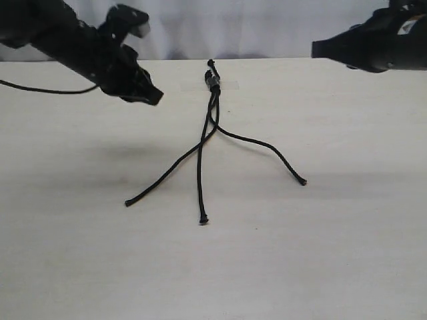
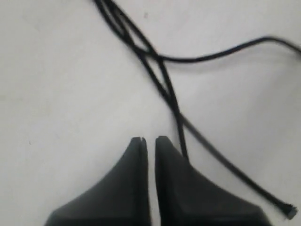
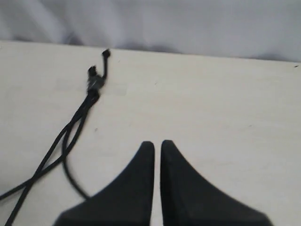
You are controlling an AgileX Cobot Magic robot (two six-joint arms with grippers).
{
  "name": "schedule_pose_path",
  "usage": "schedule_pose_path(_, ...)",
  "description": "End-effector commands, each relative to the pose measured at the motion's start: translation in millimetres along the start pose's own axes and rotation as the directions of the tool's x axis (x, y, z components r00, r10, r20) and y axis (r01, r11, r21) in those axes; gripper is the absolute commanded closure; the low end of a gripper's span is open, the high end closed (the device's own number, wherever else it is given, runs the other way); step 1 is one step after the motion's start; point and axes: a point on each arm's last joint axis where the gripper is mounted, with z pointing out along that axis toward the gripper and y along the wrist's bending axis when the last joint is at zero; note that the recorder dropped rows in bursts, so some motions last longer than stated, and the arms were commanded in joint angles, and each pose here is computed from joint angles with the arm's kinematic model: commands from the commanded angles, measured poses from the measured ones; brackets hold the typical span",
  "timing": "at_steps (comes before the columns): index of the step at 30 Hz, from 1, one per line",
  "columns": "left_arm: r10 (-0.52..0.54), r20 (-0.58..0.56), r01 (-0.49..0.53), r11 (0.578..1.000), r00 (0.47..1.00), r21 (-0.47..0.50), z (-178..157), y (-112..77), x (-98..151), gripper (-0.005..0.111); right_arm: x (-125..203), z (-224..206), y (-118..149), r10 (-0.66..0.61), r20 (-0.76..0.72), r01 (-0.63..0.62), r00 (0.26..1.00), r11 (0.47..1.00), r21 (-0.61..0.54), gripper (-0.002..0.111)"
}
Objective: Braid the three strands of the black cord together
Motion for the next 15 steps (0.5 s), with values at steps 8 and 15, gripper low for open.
schedule_pose_path(8, 0.110, 0.397, -0.037, 0.982, 0.911, -0.187, -131.0, -38.5, 7.5, 0.107, 40.1, 67.1, 129.8, -0.344, -0.398, 0.235, 0.850, 0.925, -0.299, 0.097)
schedule_pose_path(15, 0.142, 0.450, -0.031, 0.969, 0.882, -0.245, -157.3, -52.0, 15.4, 0.107, 80.1, 99.0, 175.4, -0.452, -0.535, 0.273, 0.714, 0.883, -0.382, 0.061)
